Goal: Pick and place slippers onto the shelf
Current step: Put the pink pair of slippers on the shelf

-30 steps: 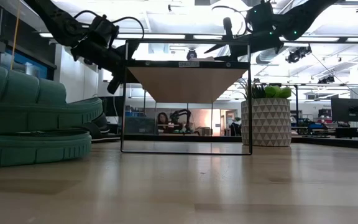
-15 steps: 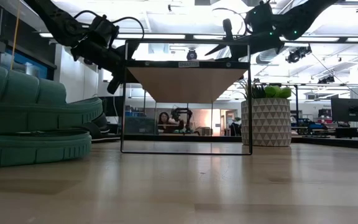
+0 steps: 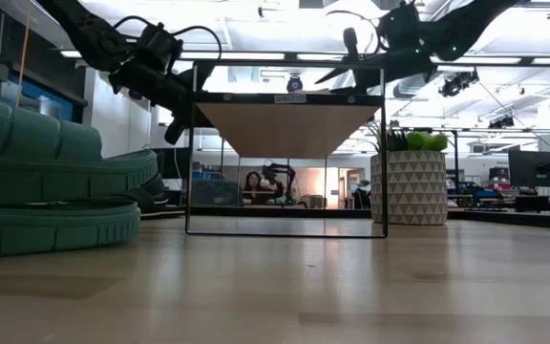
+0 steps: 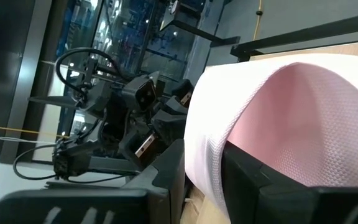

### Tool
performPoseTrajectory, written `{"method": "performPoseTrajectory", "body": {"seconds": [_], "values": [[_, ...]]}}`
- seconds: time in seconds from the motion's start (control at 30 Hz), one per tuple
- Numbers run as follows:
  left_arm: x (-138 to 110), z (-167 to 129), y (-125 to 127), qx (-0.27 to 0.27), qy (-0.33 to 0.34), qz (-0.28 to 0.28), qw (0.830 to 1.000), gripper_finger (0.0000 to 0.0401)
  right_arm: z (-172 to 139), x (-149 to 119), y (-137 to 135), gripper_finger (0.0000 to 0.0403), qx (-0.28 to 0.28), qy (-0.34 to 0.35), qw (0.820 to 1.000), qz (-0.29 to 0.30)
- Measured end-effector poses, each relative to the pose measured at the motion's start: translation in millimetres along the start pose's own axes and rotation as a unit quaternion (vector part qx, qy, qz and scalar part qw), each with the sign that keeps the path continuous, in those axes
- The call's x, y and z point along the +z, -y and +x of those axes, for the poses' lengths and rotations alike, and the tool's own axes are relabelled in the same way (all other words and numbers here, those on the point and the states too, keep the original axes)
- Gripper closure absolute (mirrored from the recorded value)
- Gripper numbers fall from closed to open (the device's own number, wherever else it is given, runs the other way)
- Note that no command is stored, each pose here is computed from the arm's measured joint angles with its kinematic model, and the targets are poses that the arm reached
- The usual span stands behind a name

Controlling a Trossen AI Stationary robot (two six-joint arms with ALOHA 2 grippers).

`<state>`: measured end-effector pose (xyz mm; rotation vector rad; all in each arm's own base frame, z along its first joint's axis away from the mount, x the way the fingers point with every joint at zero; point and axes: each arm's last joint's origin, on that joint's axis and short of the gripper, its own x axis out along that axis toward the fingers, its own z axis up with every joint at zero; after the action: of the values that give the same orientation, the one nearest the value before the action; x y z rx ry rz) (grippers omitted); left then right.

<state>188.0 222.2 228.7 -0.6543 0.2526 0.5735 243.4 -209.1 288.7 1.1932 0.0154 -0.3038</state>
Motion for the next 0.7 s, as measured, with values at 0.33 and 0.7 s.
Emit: {"method": "performPoseTrajectory", "body": {"seconds": [0.33,0.7], "values": [[0.0,0.0,-0.3,0.003,0.000,0.000,1.000,0.0401,-10.0,7.7,-1.2,0.0322,0.001,0.010,1.000,0.001],[-0.1,-0.1,-1.0,0.014,0.003,0.001,1.000,0.0401,-8.1,2.4,0.8,0.0322,-0.016,-0.002,1.000,-0.002]]}}
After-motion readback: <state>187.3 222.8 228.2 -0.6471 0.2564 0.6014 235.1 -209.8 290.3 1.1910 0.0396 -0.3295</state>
